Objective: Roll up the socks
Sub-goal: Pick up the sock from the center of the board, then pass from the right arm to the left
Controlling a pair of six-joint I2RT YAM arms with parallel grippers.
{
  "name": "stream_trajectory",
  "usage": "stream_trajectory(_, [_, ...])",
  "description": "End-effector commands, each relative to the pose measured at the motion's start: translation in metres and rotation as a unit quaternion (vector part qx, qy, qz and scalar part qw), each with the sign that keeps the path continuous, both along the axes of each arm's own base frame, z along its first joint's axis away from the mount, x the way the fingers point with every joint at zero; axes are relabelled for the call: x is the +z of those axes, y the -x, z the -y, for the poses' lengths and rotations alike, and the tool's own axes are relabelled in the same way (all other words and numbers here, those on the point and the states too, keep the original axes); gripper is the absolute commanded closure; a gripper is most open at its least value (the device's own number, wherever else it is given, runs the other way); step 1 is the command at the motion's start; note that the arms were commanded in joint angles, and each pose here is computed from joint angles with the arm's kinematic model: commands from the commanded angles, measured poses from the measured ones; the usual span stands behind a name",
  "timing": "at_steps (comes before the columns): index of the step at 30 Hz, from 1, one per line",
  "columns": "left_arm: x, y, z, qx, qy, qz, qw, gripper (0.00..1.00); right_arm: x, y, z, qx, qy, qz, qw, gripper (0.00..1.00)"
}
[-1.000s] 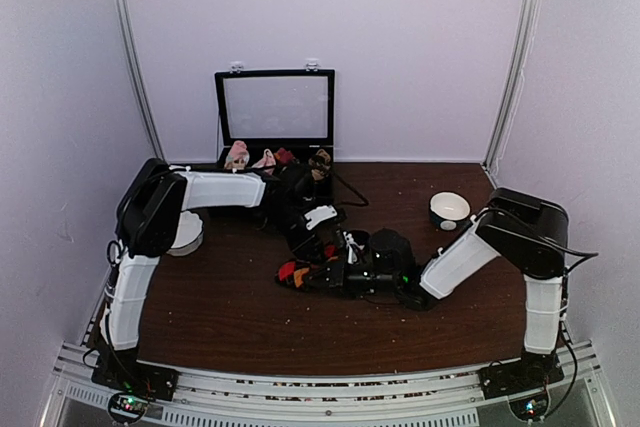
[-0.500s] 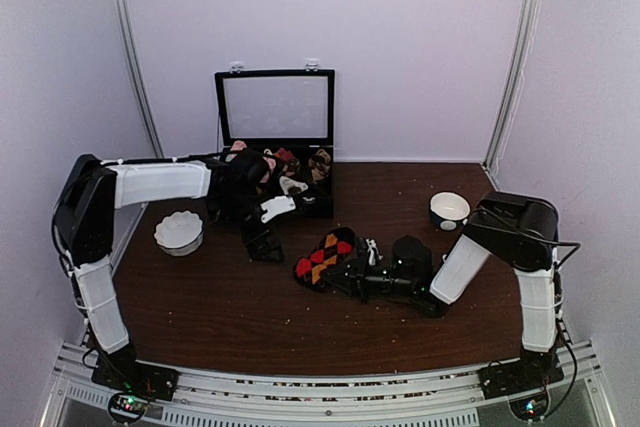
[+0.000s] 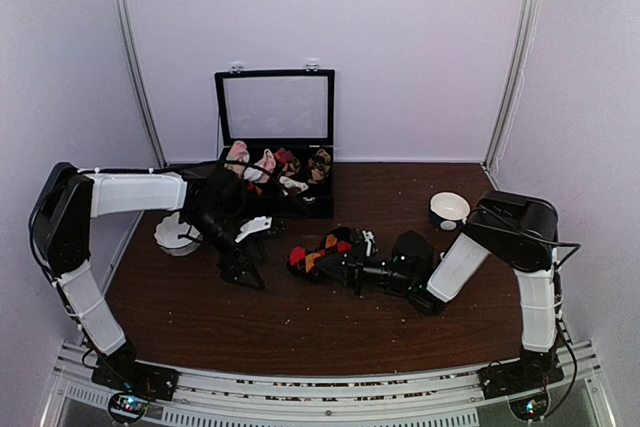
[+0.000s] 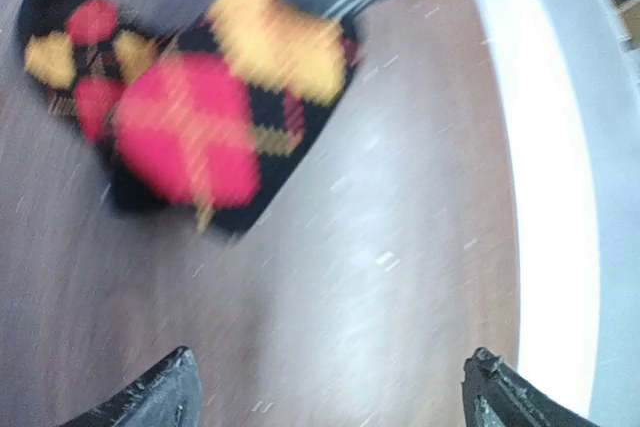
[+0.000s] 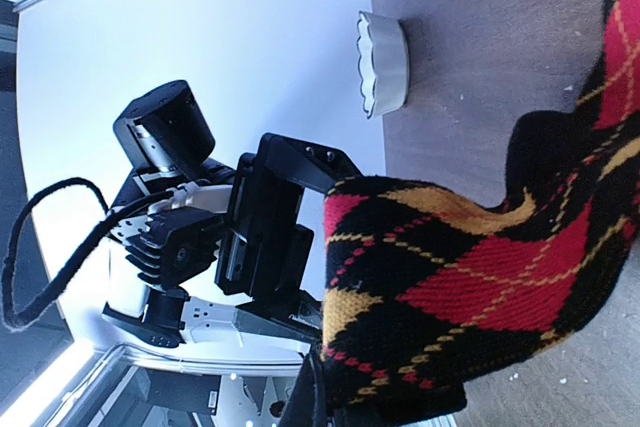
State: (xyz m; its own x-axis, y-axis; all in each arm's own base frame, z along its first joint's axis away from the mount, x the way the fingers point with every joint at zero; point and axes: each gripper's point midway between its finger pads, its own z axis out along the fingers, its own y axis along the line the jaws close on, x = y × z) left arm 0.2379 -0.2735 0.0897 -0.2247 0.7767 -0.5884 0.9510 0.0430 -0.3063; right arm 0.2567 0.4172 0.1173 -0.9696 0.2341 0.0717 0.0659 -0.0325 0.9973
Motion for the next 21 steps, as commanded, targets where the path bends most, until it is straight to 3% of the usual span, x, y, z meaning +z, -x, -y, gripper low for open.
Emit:
stream_trajectory(1, [0.033,0.014,0.026,-0.03,0.107,-0.042,0.993,0.06,0.023,0.012,-0.01,0.031,-0.038,0.022,0.999,1.0])
stream_trajectory(8, [0.047,0.011,0.04,-0.016,0.137,-0.118,0.983,0.1,0.026,0.018,-0.016,0.046,-0.044,0.029,0.998,1.0])
stream_trajectory(12, [0.044,0.015,0.044,-0.014,0.138,-0.142,0.98,0.2,0.026,0.019,-0.018,0.05,-0.047,0.03,0.997,1.0])
stream_trajectory(18, [0.032,0.019,0.039,-0.006,0.116,-0.152,0.982,0.55,0.022,0.02,-0.019,0.055,-0.041,0.034,0.997,1.0])
stream_trajectory(21, [0.031,0.019,0.039,0.0,0.111,-0.162,0.981,0.59,0.021,0.021,-0.021,0.06,-0.035,0.04,0.997,1.0])
